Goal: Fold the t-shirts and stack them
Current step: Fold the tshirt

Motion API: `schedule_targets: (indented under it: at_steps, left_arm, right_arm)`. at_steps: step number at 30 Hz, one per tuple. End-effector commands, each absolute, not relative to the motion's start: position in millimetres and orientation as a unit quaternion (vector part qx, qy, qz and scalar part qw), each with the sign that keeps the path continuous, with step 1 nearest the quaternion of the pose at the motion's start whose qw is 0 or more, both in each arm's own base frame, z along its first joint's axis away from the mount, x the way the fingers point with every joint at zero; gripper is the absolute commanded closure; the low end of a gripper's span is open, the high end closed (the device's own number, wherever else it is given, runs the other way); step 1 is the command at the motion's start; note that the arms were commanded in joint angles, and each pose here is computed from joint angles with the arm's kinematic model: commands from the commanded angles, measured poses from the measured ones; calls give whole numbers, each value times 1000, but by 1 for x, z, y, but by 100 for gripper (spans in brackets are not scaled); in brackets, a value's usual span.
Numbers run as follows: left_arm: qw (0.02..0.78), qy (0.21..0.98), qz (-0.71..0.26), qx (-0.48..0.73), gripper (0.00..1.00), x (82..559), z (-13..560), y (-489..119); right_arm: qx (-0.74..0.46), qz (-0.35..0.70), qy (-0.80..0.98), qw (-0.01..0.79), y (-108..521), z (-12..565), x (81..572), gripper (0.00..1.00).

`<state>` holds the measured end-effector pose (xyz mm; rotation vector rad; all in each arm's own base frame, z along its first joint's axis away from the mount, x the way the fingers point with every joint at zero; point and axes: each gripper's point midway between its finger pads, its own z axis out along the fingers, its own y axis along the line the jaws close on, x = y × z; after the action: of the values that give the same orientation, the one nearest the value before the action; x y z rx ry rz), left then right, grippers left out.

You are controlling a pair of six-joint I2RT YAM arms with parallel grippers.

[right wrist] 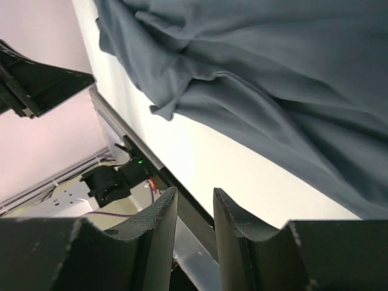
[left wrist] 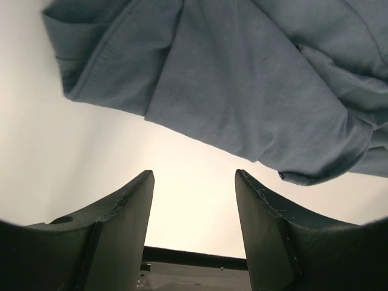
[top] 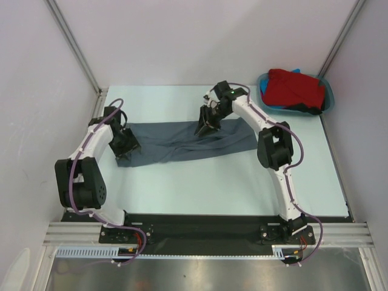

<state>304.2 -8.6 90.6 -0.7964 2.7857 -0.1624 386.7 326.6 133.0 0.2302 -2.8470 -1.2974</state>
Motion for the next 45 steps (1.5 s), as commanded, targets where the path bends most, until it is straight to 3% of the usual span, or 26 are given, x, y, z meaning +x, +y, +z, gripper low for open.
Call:
schedule_targets:
  at_steps: [1,7,29,45]
  left_arm:
    - [145,941,-107,-285,38,312,91,-22]
    - [172,933,-134,-287,35,321,85,-27]
    - [212,900,-124,-359,33,317,63,20]
    - [214,897,-143,-358,36,335,48,31]
  right_arm:
    - [79,-462,-884,6,368,144,380,64]
    - [57,-473,-879,2,410,140,379,64]
    - [45,-451,-890,44,448,103,349,57]
    - [44,-450,-888,82,462,88,329,56]
